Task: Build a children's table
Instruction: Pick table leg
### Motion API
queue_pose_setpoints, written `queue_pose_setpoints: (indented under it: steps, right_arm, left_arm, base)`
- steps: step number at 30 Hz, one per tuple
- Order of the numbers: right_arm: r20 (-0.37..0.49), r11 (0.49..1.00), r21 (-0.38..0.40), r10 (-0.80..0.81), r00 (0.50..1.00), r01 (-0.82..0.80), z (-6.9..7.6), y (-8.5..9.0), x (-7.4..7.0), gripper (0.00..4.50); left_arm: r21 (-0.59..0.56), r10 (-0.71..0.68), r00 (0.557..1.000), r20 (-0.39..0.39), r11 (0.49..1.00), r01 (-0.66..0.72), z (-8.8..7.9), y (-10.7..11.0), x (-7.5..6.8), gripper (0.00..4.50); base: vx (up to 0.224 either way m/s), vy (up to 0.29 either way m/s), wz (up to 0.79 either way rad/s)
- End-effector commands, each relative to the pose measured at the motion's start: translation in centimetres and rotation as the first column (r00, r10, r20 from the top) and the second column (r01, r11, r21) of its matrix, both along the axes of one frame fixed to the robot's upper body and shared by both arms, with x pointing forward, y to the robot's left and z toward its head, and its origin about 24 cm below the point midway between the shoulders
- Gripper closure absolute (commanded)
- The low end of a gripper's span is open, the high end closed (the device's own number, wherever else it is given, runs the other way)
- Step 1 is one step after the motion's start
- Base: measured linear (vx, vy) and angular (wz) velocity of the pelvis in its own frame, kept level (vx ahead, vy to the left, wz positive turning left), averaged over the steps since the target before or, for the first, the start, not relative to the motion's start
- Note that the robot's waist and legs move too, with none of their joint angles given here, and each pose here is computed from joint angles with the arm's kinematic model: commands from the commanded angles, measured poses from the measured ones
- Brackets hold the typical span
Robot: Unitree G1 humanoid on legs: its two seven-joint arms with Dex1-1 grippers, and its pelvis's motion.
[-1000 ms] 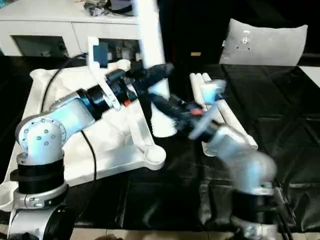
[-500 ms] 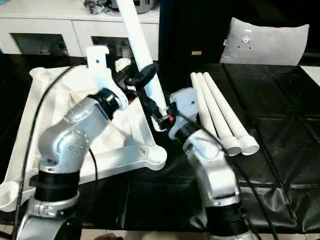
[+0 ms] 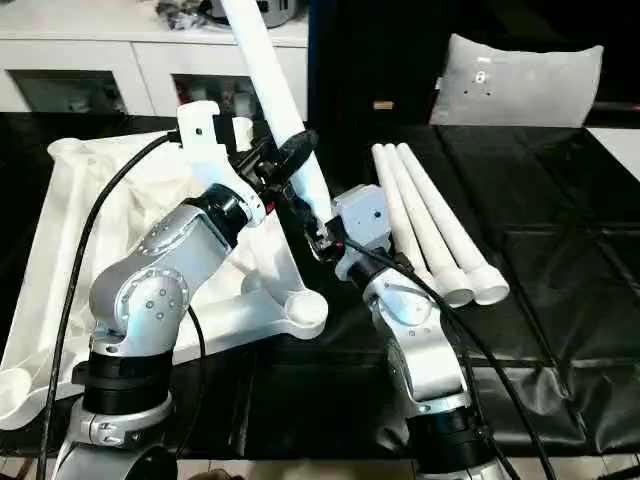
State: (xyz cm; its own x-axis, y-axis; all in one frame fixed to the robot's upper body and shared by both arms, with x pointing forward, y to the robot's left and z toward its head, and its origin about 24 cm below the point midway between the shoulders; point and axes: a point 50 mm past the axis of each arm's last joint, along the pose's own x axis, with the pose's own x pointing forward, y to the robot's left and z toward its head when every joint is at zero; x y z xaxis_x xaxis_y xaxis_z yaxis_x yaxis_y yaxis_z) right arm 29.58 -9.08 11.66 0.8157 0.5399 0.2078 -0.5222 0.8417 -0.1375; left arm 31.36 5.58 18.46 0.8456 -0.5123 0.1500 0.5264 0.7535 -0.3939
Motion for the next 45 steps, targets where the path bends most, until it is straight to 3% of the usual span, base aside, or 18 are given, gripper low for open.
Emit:
queue_pose_setpoints:
  steps: [1,4,7,18,21,24,26,31,35,38,39,45]
  right_arm:
    - [0.059,1.000,-0.001,0.013,0.998,-0.013,1.0,0.3,0.0,2.59]
    - [0.061,0.999,-0.018,0.033,0.998,-0.032,0.8,0.5,-0.1,2.59]
    - [0.069,0.998,-0.037,0.061,0.996,-0.058,0.4,0.8,-0.3,2.59]
    - [0.068,0.994,-0.079,0.085,0.994,-0.079,-0.2,0.8,-0.4,2.59]
    - [0.067,0.993,-0.083,0.090,0.994,-0.084,-0.3,0.8,-0.4,2.59]
    - [0.064,0.992,-0.085,0.100,0.993,-0.094,-0.4,0.9,-0.4,2.59]
    - [0.063,0.992,-0.086,0.102,0.993,-0.096,-0.5,0.9,-0.5,2.59]
    - [0.065,0.991,-0.082,0.114,0.991,-0.108,-0.4,1.2,-0.5,2.59]
    - [0.067,0.991,-0.086,0.112,0.991,-0.106,-0.3,1.2,-0.4,2.60]
    - [0.070,0.992,-0.086,0.095,0.993,-0.089,-0.1,1.1,-0.2,2.61]
    - [0.070,0.992,-0.086,0.095,0.993,-0.089,-0.1,1.1,-0.2,2.06]
    - [0.040,0.992,-0.055,0.120,0.992,-0.117,0.1,1.1,-0.1,1.58]
  left_arm:
    - [0.058,-0.005,1.000,0.006,0.998,0.005,-0.5,-0.1,-0.2,2.59]
    - [0.177,-0.005,0.998,0.069,0.984,-0.007,-0.7,-0.1,-0.3,2.59]
    - [0.356,-0.031,0.985,0.168,0.934,-0.031,-1.1,-0.1,-0.4,2.60]
    - [0.523,-0.089,0.962,0.258,0.850,-0.062,-1.6,0.5,-0.4,2.60]
    - [0.460,-0.074,0.972,0.221,0.887,-0.037,-1.6,0.6,-0.4,2.60]
    - [0.272,-0.049,0.992,0.116,0.962,0.016,-1.5,0.5,-0.5,2.60]
    - [0.238,-0.051,0.994,0.094,0.971,0.027,-1.5,0.4,-0.5,2.60]
    - [-0.006,-0.040,0.997,-0.071,0.999,0.039,-2.1,0.2,-0.4,2.62]
    - [-0.013,-0.017,0.996,-0.083,1.000,0.016,-2.2,0.4,-0.2,2.63]
    - [0.051,0.025,0.998,-0.066,0.998,-0.022,-2.1,0.9,0.1,2.63]
    - [0.053,0.026,0.998,-0.065,0.998,-0.023,-2.1,0.9,0.1,2.64]
    - [0.132,0.076,0.997,-0.018,0.989,-0.073,-1.7,1.6,0.6,2.65]
  base:
    - [0.000,0.000,0.00]
    - [0.000,0.000,0.00]
    - [0.000,0.000,0.00]
    - [0.000,0.000,0.00]
    - [0.000,0.000,0.00]
    - [0.000,0.000,0.00]
    - [0.000,0.000,0.00]
    - [0.000,0.000,0.00]
    - [0.000,0.000,0.00]
    - [0.000,0.000,0.00]
    - [0.000,0.000,0.00]
    - [0.000,0.000,0.00]
